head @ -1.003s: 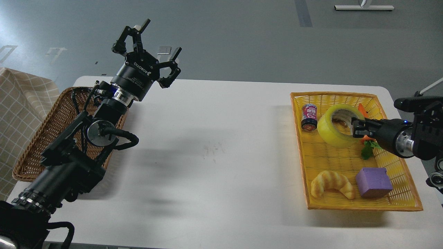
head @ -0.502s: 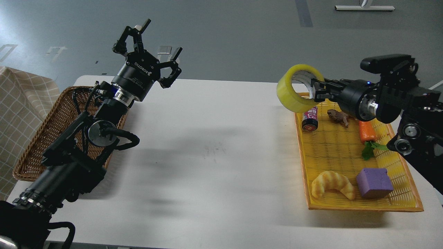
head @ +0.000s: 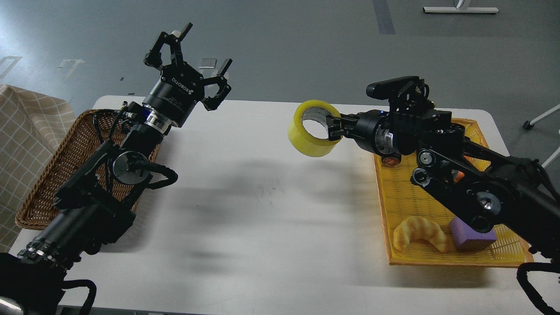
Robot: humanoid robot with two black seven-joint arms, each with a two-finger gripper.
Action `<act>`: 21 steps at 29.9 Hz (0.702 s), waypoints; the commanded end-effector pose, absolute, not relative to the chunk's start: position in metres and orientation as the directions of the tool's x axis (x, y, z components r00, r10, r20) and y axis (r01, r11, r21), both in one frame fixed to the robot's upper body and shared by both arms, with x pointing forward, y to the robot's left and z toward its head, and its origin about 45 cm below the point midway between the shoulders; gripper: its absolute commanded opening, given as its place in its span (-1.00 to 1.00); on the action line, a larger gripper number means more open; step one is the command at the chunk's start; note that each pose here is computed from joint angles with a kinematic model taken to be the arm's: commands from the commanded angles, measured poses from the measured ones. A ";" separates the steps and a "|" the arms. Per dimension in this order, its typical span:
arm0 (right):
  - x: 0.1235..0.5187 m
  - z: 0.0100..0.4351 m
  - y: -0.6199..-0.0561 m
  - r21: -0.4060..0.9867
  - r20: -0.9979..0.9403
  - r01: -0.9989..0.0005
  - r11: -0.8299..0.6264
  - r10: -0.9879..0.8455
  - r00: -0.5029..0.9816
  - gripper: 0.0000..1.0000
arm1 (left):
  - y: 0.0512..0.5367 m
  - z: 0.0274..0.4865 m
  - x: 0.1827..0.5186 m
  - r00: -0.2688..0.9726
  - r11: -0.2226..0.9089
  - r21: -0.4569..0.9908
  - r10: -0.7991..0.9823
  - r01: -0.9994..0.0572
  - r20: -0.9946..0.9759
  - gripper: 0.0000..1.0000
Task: Place and transfer tape with both arms
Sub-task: 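Lift the tape roll and carry it toward the table center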
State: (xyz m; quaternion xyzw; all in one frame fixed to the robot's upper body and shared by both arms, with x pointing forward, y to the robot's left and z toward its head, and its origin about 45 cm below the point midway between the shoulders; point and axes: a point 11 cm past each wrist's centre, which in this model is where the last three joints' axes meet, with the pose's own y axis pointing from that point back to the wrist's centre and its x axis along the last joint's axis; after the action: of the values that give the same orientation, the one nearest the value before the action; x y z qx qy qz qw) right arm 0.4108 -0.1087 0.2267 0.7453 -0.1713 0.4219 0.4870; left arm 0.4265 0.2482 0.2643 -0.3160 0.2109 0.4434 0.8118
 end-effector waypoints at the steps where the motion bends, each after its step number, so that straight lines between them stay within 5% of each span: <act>1: 0.409 0.214 -0.088 0.606 0.775 -0.638 -0.475 0.171 0.609 -1.00 | 0.248 0.265 0.427 0.518 0.407 -0.327 0.587 -0.853 -0.623 0.96; 8: 0.393 0.186 -0.050 0.653 0.733 -0.576 -0.492 0.218 0.644 -1.00 | 0.246 0.264 0.427 0.519 0.408 -0.327 0.583 -0.852 -0.625 0.96; 21: 0.393 0.161 -0.065 0.699 0.693 -0.566 -0.437 0.218 0.687 -1.00 | 0.246 0.264 0.427 0.519 0.407 -0.328 0.583 -0.852 -0.625 0.96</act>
State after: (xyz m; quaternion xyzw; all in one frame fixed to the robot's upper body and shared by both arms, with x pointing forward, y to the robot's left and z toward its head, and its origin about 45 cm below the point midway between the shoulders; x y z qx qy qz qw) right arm 0.3948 -0.0626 0.1673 0.7576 -0.1164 0.3849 0.5141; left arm 0.4265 0.2467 0.2642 -0.3169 0.2119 0.4423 0.8118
